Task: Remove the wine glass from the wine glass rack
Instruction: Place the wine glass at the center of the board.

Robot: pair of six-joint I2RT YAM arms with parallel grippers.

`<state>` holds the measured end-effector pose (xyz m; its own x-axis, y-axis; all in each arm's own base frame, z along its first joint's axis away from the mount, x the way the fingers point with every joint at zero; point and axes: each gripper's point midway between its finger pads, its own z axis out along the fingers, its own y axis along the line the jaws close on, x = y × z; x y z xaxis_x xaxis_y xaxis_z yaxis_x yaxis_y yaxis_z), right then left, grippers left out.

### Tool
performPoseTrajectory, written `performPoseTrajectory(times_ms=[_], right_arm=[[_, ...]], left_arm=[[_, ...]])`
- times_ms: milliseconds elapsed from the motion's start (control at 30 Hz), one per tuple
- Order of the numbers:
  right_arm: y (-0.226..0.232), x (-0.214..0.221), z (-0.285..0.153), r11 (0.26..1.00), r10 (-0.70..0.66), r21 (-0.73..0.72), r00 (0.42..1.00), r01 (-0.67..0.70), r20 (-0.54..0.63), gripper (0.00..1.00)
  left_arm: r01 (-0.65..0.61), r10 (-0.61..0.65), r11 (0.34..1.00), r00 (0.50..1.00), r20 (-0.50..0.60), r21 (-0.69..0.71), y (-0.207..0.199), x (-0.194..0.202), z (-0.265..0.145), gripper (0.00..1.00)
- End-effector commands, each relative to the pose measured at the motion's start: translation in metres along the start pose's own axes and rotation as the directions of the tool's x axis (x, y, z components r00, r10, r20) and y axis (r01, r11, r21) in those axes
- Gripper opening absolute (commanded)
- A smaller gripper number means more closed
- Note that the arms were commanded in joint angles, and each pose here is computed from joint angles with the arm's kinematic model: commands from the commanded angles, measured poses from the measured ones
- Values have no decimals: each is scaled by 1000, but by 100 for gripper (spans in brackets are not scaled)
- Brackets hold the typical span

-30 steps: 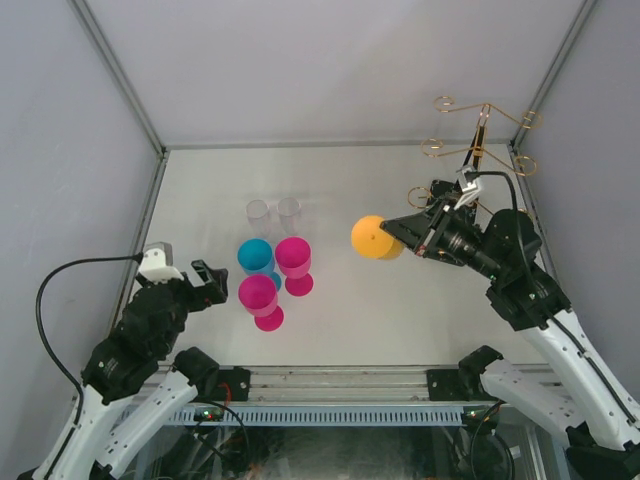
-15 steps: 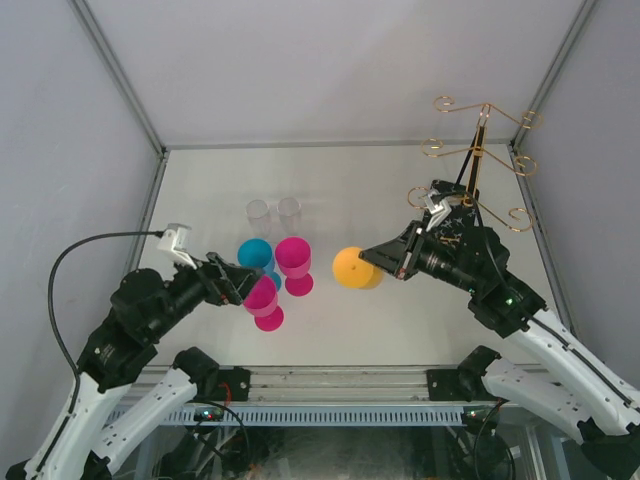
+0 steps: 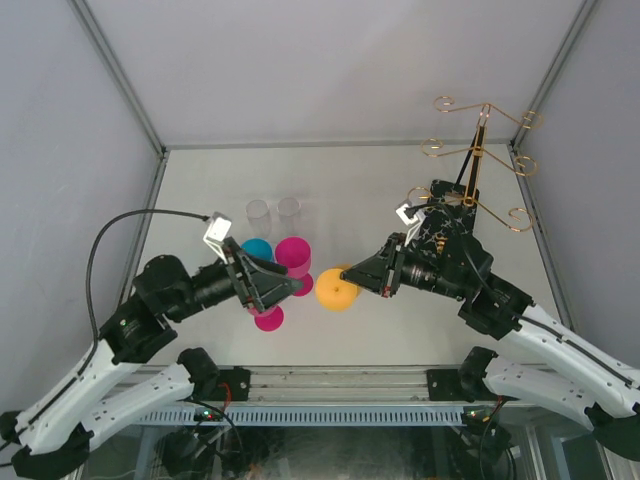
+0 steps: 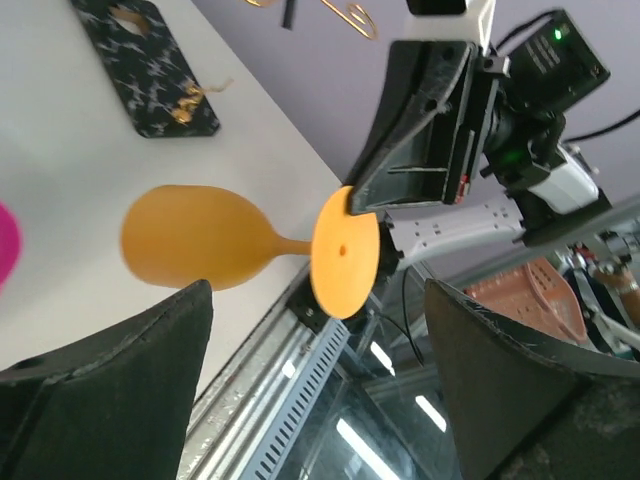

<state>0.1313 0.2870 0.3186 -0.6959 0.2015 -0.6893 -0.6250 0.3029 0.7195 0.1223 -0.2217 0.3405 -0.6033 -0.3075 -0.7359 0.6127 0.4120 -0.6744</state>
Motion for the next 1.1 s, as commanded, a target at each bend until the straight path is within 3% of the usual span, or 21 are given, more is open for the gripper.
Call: performPoseTrajectory(times_ms=[0,367,800,900,933,1000,1067], right_arm=[[17,-13,-1,997,-56,-50,997,59,55,0],[23,-13,-6,996,-69,-59,995,73,66,0],[30,-16,-10,992,-89,-81,992,96,87,0],[32,-19,-15,991,-99,-77,990,107,105,0],[32,-20,-17,991,-100,-76,989,109,110,4],[33,-18,-22,991,-106,-75,989,114,108,25],[32,-13,-28,991,-107,-72,990,114,89,40]], left_arm=[[7,-5,997,1000,-14,75,-18,5,24,87],[13,1,992,993,-114,122,-27,34,52,53],[1,30,980,988,-153,201,-38,43,53,2],[-1,33,976,989,-143,216,-40,41,53,0],[-2,33,975,990,-138,220,-41,40,53,0],[-2,35,972,990,-136,233,-43,40,53,0],[-4,37,970,991,-131,243,-46,38,53,0]])
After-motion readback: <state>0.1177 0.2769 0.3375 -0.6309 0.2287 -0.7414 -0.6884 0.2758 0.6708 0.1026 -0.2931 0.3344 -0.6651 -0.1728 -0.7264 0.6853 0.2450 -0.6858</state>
